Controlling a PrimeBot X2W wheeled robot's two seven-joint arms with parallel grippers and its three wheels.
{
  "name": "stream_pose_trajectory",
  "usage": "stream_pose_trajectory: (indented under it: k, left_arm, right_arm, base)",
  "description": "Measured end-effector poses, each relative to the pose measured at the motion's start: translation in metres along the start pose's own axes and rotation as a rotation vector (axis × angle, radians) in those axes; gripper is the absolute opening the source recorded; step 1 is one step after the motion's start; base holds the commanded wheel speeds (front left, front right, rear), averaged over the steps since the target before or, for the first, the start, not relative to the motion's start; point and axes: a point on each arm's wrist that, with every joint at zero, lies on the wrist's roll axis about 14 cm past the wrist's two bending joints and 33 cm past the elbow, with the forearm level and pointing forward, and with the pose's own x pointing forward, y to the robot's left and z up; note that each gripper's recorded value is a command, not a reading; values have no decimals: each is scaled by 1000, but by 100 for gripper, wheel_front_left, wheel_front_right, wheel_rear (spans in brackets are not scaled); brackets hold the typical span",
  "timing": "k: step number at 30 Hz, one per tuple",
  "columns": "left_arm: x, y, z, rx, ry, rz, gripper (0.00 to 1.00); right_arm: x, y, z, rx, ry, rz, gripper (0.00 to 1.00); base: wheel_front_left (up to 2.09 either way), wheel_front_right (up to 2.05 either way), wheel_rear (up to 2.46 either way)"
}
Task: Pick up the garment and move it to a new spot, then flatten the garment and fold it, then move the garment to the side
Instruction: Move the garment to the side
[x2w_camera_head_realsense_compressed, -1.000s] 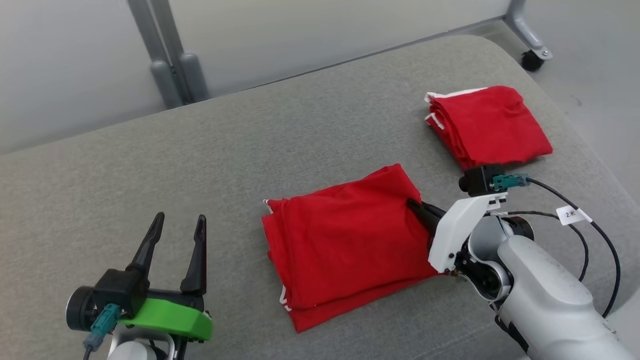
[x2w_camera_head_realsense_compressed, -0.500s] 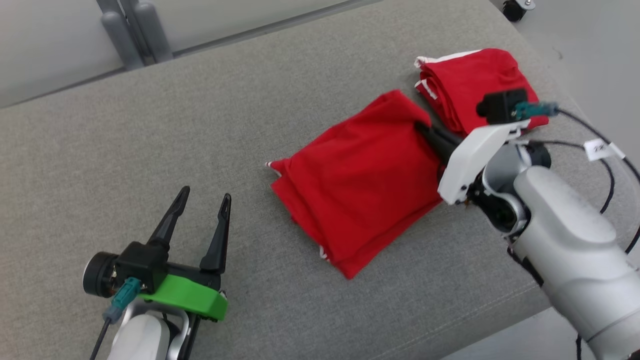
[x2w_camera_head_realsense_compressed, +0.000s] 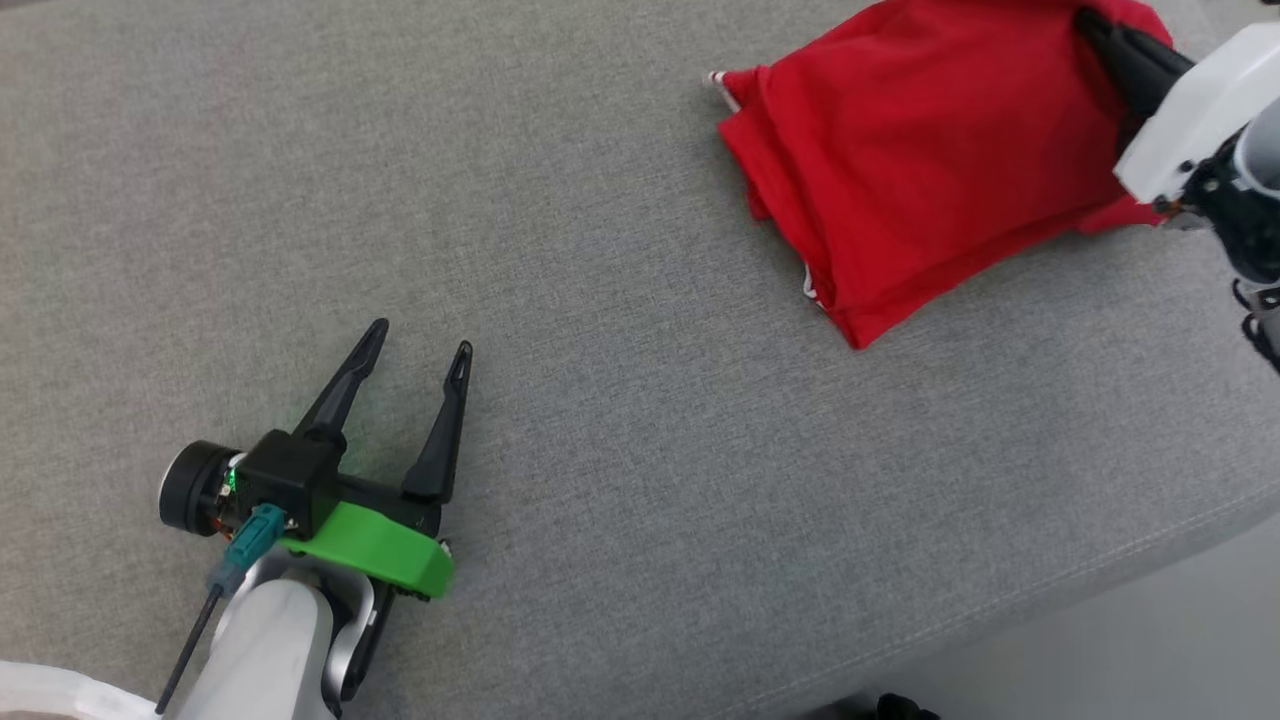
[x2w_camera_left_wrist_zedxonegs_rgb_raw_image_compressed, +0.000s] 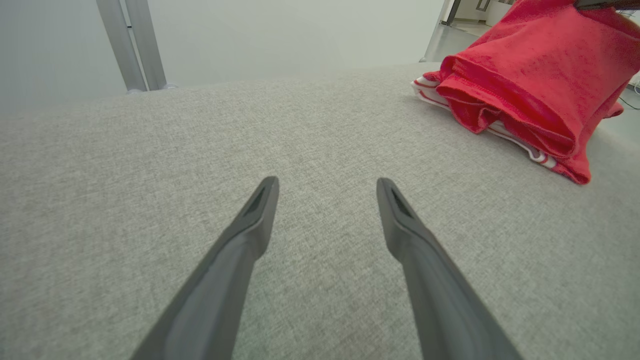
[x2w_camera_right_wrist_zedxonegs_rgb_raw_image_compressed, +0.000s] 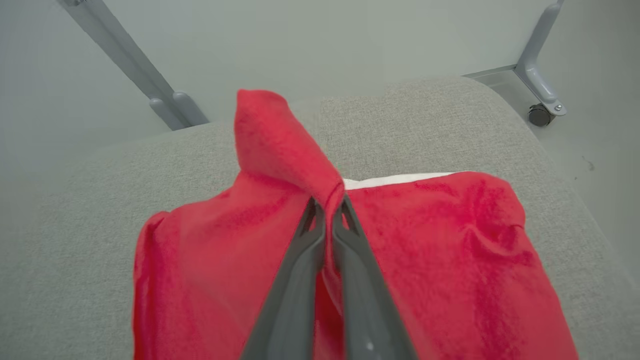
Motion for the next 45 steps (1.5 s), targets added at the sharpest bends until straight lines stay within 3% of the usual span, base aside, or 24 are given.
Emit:
stream_pose_trajectory:
  k: [10,16,21,22,23,24,28,34,39,45]
  left_arm:
    - [6,16,-29,-28,51,8,100]
    - [11,20,-34,-34,52,3,100]
    - [11,29,-35,-36,48,21,100]
    - [10,31,-35,-35,46,26,100]
    - [10,33,-34,-34,45,30,100]
    - [10,35,-34,-33,44,35,100]
    - [7,40,-31,-30,36,55,100]
    - [-6,53,-20,-13,22,122,100]
    - [-30,65,-3,5,3,207,100]
    - [-67,82,40,56,-78,333,100]
  right_arm:
    - [6,-65,0,37,79,-135,0]
    - [9,-110,-15,-31,144,-270,0]
    - [26,-120,-27,-104,168,-309,0]
    - [31,-119,-29,-104,164,-310,11]
    - [35,-119,-35,-106,181,-316,44]
    - [37,-120,-41,-123,194,-321,100]
    - [37,-132,-56,-132,235,-369,100]
    - [28,-139,-12,-264,100,-402,100]
    - [25,-99,38,-332,-111,-297,100]
    - [3,-34,63,-349,-271,-124,100]
  base:
    - [0,0,0]
    - [0,0,0]
    - [0,0,0]
    - [0,0,0]
    - [0,0,0]
    - [0,0,0]
    - [0,0,0]
    - [0,0,0]
    - [0,0,0]
    - [0,0,0]
